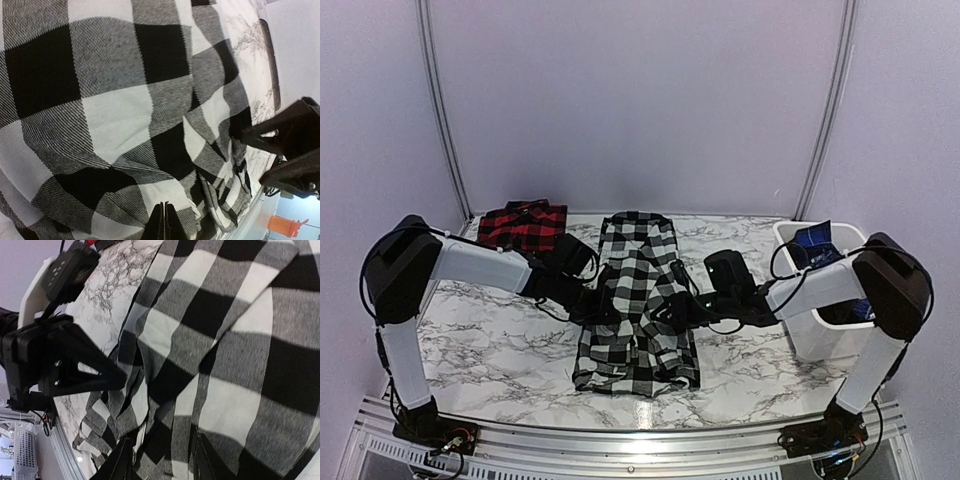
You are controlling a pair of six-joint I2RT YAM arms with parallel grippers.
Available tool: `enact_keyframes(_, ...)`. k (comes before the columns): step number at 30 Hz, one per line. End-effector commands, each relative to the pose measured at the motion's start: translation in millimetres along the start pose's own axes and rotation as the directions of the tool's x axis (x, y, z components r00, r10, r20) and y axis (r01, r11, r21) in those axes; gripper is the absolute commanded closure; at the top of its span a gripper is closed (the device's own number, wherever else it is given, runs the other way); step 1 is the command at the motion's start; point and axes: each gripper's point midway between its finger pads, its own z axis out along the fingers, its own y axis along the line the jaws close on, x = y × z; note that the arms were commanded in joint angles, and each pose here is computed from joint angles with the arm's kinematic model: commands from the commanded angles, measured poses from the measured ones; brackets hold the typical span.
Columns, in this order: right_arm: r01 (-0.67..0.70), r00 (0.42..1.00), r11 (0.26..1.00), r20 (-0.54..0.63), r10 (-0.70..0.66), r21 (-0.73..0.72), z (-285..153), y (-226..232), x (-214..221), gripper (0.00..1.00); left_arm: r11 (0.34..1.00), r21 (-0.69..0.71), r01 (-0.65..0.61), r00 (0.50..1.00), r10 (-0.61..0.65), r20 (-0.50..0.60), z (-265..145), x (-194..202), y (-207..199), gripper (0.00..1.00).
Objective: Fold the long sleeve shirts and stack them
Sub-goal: Move the rectangle-folded shirt to the center of the board, then pick up the rectangle-folded shirt from the center of the board.
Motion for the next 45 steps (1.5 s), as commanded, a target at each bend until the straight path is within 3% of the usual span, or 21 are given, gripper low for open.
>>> enact_keyframes(1,-0.013,1.000,0.997,0.020,0.014,-0.073,-8,20,15,0.63,0.999,0.013,0.034,0.999,-0.034,-0.017,15,4,8,0.96)
enact_keyframes(10,-0.062,0.997,0.997,-0.051,0.060,-0.044,-8,3,64,0.64,0.996,-0.047,0.074,0.996,-0.076,-0.052,18,29,34,0.96)
enact_keyframes(18,0.006,0.999,1.000,-0.031,-0.007,-0.015,-25,22,54,0.64,1.000,0.001,0.019,0.999,-0.019,-0.025,-14,35,5,0.91)
enact_keyframes(23,0.029,0.998,0.999,-0.057,-0.030,-0.024,-27,37,67,0.64,0.999,-0.010,0.030,0.998,-0.031,-0.047,-28,66,9,0.90)
enact_keyframes(32,-0.008,0.989,1.000,-0.145,0.005,-0.017,-14,29,108,0.64,0.996,-0.075,0.053,0.986,-0.064,-0.156,-14,127,34,0.91)
enact_keyframes(39,-0.030,0.985,1.000,-0.169,0.031,0.007,-12,19,118,0.65,0.996,-0.071,0.057,0.986,-0.068,-0.153,-10,128,37,0.92)
enact_keyframes(45,-0.022,0.989,0.999,-0.146,0.026,0.025,-30,24,114,0.65,0.998,-0.038,0.057,0.991,-0.061,-0.116,-30,125,24,0.92)
